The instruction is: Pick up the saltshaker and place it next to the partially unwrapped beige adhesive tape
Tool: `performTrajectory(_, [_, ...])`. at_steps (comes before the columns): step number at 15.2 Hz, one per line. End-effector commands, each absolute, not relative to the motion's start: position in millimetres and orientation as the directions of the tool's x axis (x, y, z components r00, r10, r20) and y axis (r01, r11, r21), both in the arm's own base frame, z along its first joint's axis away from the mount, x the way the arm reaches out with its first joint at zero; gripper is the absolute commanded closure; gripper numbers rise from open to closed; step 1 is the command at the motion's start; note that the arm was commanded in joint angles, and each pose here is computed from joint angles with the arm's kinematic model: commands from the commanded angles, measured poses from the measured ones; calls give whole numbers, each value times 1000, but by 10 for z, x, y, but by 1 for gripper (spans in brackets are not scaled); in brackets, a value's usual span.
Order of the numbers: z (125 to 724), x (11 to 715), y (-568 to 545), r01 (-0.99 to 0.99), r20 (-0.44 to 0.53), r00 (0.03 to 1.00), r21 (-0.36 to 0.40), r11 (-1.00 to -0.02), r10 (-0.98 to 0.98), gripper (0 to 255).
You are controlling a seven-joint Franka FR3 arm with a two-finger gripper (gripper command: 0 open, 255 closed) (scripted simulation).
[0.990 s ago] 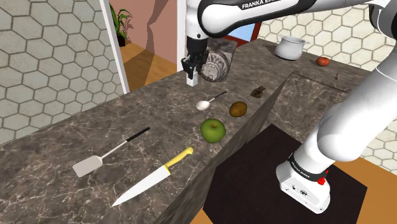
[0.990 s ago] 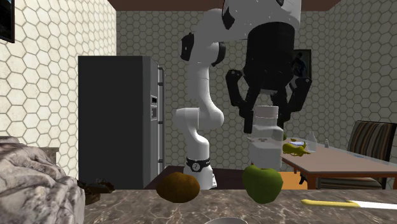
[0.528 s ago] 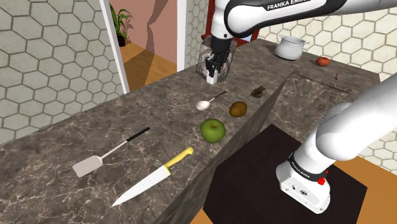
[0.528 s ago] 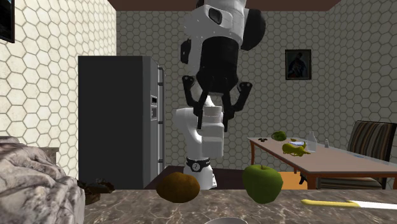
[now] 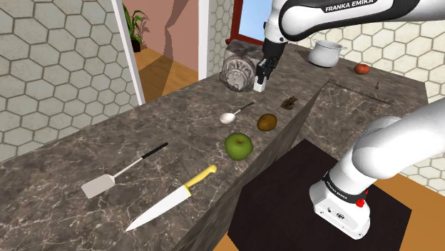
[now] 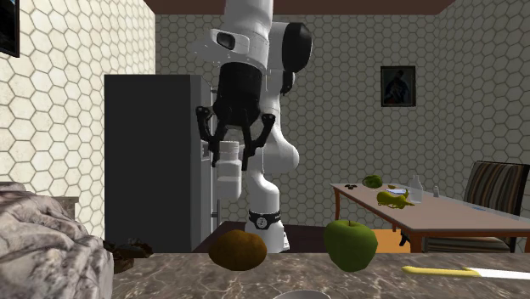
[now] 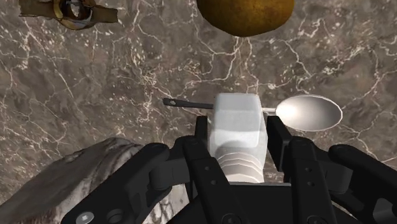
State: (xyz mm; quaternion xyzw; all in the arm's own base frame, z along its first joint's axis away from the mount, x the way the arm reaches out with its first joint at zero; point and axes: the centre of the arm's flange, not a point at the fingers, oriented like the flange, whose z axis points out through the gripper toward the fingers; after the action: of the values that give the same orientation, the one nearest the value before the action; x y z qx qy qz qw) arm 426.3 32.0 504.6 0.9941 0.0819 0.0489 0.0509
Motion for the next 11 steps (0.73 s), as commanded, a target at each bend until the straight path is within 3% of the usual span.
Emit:
performTrajectory(1, [5040,4148,68,159,89,982,109,-981,169,255])
performTrajectory(11, [5046,3617,-1239,159,89,982,109,-981,169,255])
